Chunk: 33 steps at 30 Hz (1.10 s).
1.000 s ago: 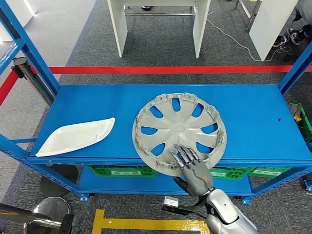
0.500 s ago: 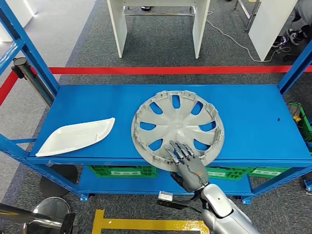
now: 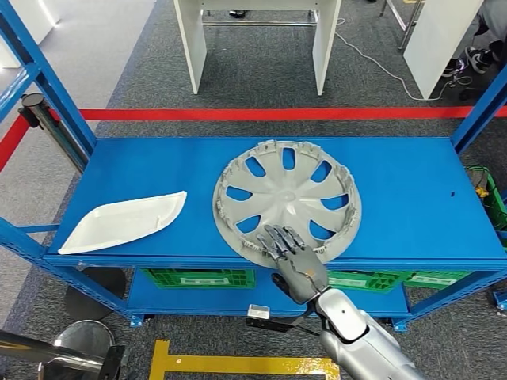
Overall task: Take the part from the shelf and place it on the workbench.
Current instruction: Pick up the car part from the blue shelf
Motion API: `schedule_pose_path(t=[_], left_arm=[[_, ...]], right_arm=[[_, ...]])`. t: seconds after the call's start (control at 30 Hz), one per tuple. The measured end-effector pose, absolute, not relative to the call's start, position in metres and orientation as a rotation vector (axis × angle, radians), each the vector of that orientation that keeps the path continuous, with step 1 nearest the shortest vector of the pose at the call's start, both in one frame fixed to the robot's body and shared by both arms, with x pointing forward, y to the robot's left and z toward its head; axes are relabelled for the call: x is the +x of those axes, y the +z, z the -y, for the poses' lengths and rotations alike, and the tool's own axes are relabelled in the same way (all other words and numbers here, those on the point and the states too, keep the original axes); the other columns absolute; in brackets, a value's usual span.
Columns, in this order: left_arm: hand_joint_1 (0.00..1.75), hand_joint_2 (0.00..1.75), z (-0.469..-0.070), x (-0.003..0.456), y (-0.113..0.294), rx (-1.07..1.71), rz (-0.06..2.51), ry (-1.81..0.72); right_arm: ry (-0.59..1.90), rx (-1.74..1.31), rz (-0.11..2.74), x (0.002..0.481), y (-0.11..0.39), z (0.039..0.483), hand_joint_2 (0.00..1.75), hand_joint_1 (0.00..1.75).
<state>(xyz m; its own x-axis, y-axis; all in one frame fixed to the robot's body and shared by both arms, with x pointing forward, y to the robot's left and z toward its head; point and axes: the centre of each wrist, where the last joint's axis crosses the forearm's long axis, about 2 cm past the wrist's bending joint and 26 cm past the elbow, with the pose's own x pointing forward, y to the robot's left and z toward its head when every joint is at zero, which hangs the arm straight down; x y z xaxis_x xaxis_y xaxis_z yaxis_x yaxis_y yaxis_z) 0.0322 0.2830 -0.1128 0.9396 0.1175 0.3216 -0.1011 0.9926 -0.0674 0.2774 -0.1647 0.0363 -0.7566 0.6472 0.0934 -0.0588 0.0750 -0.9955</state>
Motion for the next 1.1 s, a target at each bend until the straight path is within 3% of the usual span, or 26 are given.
schedule_pose_path(t=[0.17, 0.2, 0.3, 0.33, 1.1], left_arm=[[0.0, 1.75, -0.2822, 0.0322, -0.1128, -0.052, 0.332, 0.11], [0.0, 1.75, -0.2821, 0.0322, -0.1128, -0.052, 0.332, 0.11], [0.0, 1.75, -0.282, 0.0321, -0.1128, -0.053, 0.332, 0.109], [0.0, 1.75, -0.282, 0.0321, -0.1128, -0.053, 0.331, 0.109], [0.0, 1.75, -0.2806, 0.0316, -0.1128, -0.053, 0.335, 0.099]], right_arm=[[1.759, -0.593, 1.814, 0.281, 0.0371, 0.1639, 1.75, 0.0], [1.761, -0.594, 1.813, 0.2815, 0.0372, 0.1638, 1.75, 0.13], [1.768, -0.605, 1.804, 0.2821, 0.037, 0.1634, 1.75, 1.43], [1.769, -0.612, 1.801, 0.2823, 0.037, 0.1633, 1.75, 1.74], [1.71, -0.769, 1.832, 0.2839, 0.0419, 0.1676, 1.75, 1.75]])
